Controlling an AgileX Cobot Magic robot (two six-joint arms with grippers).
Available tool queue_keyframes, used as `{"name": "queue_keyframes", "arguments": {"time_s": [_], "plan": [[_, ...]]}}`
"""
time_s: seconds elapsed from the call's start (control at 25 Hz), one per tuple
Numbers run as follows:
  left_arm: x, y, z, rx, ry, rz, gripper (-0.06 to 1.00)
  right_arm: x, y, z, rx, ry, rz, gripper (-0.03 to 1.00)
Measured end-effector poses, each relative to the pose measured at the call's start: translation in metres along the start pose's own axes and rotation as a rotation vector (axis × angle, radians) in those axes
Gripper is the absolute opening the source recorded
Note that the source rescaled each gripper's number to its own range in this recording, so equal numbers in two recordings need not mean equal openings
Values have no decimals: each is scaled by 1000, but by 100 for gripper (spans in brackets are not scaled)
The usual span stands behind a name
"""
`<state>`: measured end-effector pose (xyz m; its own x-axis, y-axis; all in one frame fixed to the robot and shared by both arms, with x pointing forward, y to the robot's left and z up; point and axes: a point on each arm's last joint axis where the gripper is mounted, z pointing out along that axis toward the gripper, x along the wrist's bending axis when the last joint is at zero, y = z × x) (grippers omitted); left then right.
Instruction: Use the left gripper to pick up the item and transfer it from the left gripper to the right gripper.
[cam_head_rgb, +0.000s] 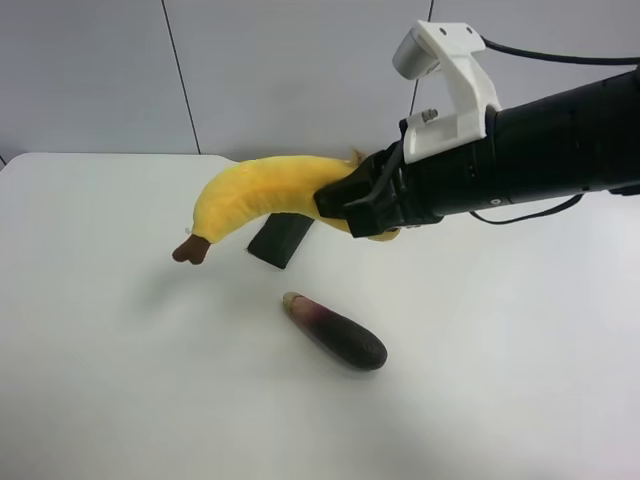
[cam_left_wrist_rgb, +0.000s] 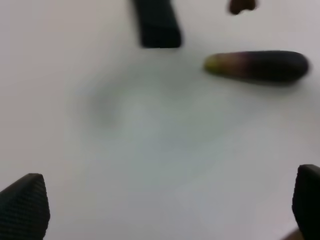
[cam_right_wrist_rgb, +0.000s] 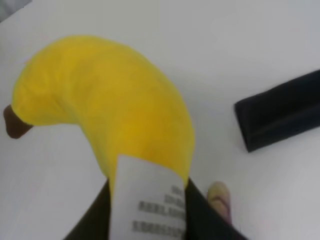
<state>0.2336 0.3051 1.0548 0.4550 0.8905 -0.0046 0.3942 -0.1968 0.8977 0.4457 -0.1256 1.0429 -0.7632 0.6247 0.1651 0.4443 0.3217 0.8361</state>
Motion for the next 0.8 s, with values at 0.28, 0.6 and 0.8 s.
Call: {"name": "queue_keyframes", "arguments": {"time_s": [0.28, 0.6, 0.8], "plan": [[-2, 0, 0, -2, 309, -151, 100, -41, 8, -20, 120, -135, 113, 0], [-3, 0, 0, -2, 412, -203, 100, -104, -2, -64, 272, -389, 253, 0], [-3, 0, 0, -2, 412, -204, 100, -134, -19, -61, 324, -440, 351, 0]]}}
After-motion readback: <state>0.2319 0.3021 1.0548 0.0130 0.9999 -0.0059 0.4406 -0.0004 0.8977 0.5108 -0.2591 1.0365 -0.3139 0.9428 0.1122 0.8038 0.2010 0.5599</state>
